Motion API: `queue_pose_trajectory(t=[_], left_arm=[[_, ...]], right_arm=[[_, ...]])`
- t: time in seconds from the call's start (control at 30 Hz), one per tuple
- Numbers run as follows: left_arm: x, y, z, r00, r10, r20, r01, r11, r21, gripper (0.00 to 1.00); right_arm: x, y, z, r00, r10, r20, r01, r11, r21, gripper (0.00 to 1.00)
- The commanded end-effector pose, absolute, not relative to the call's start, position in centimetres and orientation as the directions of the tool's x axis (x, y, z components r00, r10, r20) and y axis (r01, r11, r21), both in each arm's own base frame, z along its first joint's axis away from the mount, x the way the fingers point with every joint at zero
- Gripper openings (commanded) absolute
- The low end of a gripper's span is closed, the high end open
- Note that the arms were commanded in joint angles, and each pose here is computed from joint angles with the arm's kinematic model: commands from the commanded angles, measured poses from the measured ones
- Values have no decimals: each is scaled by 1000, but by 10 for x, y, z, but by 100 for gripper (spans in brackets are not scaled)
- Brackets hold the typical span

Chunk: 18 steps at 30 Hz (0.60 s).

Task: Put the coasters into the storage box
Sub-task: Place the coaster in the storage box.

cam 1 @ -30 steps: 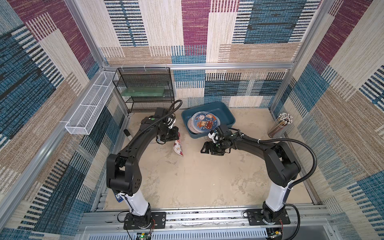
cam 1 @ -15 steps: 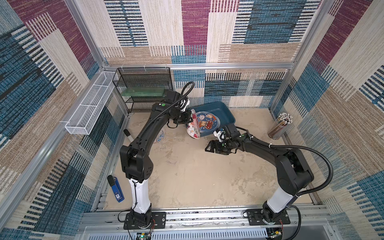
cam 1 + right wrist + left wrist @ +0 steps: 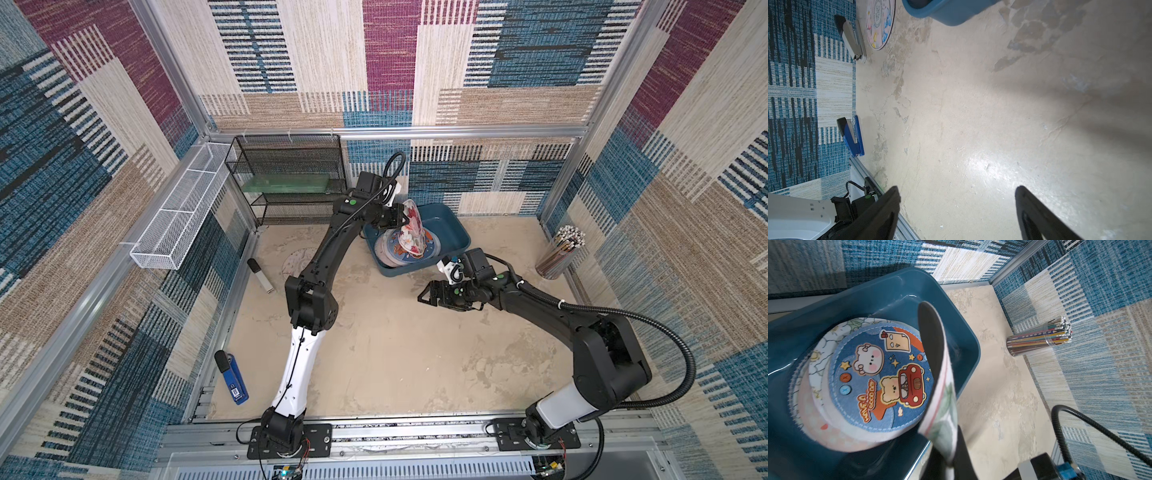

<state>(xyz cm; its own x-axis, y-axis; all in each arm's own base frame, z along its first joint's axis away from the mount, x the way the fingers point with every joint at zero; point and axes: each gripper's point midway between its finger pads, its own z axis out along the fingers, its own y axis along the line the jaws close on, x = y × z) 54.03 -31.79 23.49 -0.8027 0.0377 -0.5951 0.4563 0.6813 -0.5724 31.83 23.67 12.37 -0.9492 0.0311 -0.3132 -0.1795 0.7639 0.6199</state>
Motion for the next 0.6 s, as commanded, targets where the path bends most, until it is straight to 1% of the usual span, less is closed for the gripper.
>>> queue_pose_trajectory(t=[0.0, 0.07, 0.13, 0.23, 0.33, 0.57], left_arm=[[556, -340, 241, -786, -32, -617, 487, 583, -651, 0], [566, -349, 224, -791, -60, -608, 481, 553, -680, 0], [574, -352, 200, -808, -65, -585, 456, 559, -692, 0], [581, -346, 163, -831, -41, -554, 416, 615, -670, 0], [586, -328, 141, -838, -27, -546, 377, 694, -614, 0], [589, -283, 112, -872, -47, -488, 270, 784, -558, 0]], right_arm=[[318, 234, 126, -949, 42, -313, -172, 763, 624, 89], [318, 233, 126, -950, 44, -311, -168, 763, 624, 89], [319, 231, 126, -950, 45, -309, -166, 764, 623, 89], [323, 229, 126, -951, 50, -307, -161, 765, 623, 89], [326, 229, 126, -950, 51, -308, -161, 765, 624, 89], [332, 231, 123, -953, 50, -300, -159, 760, 630, 89]])
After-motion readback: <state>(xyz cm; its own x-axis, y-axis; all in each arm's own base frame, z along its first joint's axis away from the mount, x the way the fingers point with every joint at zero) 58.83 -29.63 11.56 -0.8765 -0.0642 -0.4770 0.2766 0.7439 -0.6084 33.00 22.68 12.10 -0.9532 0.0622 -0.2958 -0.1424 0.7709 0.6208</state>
